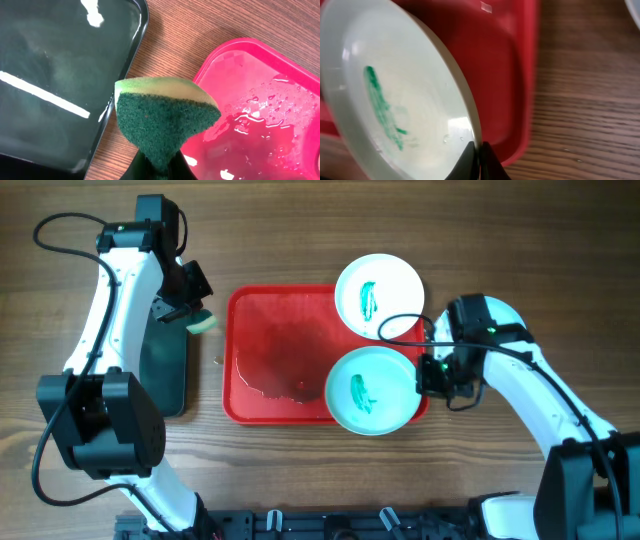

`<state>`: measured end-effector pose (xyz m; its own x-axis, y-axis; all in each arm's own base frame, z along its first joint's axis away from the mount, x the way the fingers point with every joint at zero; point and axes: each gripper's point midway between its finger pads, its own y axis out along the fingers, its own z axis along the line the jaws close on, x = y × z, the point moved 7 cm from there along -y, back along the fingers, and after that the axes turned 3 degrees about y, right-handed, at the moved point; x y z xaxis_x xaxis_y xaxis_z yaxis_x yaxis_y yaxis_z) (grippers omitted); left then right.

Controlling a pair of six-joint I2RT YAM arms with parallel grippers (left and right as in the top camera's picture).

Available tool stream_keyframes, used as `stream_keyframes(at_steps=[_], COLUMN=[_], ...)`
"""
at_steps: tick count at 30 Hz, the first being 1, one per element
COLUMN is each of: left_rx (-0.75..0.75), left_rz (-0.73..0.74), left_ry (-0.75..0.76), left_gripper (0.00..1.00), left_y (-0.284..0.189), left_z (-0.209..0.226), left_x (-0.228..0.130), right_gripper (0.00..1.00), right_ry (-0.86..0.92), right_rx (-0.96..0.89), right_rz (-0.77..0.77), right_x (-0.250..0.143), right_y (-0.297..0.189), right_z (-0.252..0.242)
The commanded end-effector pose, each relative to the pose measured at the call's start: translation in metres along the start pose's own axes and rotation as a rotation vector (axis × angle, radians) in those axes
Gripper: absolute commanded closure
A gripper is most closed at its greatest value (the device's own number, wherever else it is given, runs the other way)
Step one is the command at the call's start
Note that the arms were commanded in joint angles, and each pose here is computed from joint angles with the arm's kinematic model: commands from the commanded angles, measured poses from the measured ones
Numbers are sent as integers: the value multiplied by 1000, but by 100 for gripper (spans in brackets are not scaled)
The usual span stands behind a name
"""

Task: Clean dirty plates on tray and stack at the side
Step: 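Grip the lower-right plate's rim with the right gripper and pull it left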

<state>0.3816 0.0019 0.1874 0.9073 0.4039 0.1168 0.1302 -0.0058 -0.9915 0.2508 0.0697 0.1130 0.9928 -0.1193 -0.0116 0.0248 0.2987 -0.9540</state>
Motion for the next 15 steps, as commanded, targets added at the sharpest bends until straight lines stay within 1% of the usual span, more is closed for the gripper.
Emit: stream_keyframes(at_steps=[1, 6, 9, 11, 15], left_rx=[-10, -10, -10, -10, -10], left_rz=[7, 7, 7, 7, 7], left_ry=[22, 22, 22, 22, 22], left_gripper=[96, 96, 96, 96, 96], left_y=[1, 1, 1, 1, 1], left_z=[-2, -2, -2, -2, -2], left_x=[-1, -1, -1, -2, -2], right_gripper=[95, 96, 96, 96, 95], right_ry=[-33, -31, -45, -62, -62], right_rx=[80, 150, 133, 155, 163], right_rz=[-71, -132, -174, -199, -218], right_x=[8, 14, 20, 25, 34], right_y=[-17, 9, 29, 39, 57], right_z=[46, 99, 115, 125, 130])
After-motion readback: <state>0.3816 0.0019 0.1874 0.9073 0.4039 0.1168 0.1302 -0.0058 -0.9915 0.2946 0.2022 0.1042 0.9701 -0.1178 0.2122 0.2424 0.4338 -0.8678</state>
